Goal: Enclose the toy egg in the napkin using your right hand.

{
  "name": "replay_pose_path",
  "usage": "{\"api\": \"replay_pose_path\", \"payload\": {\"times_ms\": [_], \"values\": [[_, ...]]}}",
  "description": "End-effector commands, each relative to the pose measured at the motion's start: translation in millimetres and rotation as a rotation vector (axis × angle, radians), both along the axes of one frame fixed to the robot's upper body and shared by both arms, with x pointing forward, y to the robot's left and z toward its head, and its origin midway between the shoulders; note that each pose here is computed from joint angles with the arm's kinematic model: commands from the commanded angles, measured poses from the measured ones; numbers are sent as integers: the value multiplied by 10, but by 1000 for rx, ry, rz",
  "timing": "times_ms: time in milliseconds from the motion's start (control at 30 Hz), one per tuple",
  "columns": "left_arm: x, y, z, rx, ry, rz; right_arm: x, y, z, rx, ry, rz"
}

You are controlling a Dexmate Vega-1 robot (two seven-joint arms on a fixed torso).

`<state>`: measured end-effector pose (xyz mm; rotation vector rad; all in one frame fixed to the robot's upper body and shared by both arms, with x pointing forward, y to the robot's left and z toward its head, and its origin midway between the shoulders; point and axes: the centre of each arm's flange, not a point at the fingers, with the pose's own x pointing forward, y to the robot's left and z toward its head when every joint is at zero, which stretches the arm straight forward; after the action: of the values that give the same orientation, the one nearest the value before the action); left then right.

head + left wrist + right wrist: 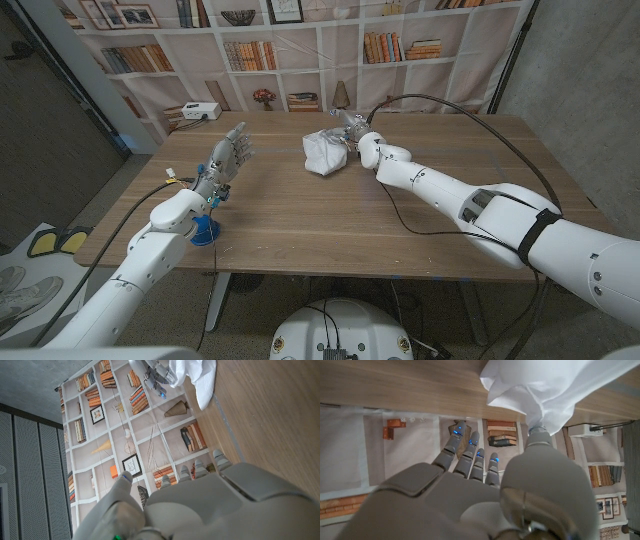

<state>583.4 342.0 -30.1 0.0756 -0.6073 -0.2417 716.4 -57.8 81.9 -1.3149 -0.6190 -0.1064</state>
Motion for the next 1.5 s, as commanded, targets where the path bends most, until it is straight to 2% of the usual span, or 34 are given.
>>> {"api": "replay_pose_path", "payload": {"times_ms": [33,200,333,367,500,633,733,900,1167,1500], "values": [[27,-12,3,-3,-1,-8,-227,116,157,-268,-268,-211],[49,-30,9,0,1,-11,-258,130,148,-273,-317,-206],[55,-32,9,-3,1,-5,-237,54,122,-141,-316,-148],[55,-32,9,-3,1,-5,-237,54,122,-139,-317,-146],[62,-35,21,-3,0,-5,-216,-43,109,21,-305,-102],[80,-47,41,-2,-2,-8,-179,-167,118,167,-227,17],[98,-55,56,-1,-3,-9,-135,-272,119,270,-146,155],[132,-67,71,-1,-5,-15,-90,-401,124,397,-44,331],[160,-63,92,1,-11,-17,-112,-535,172,422,51,520],[183,-48,99,-2,-15,-19,-167,-665,227,441,145,675]]}}
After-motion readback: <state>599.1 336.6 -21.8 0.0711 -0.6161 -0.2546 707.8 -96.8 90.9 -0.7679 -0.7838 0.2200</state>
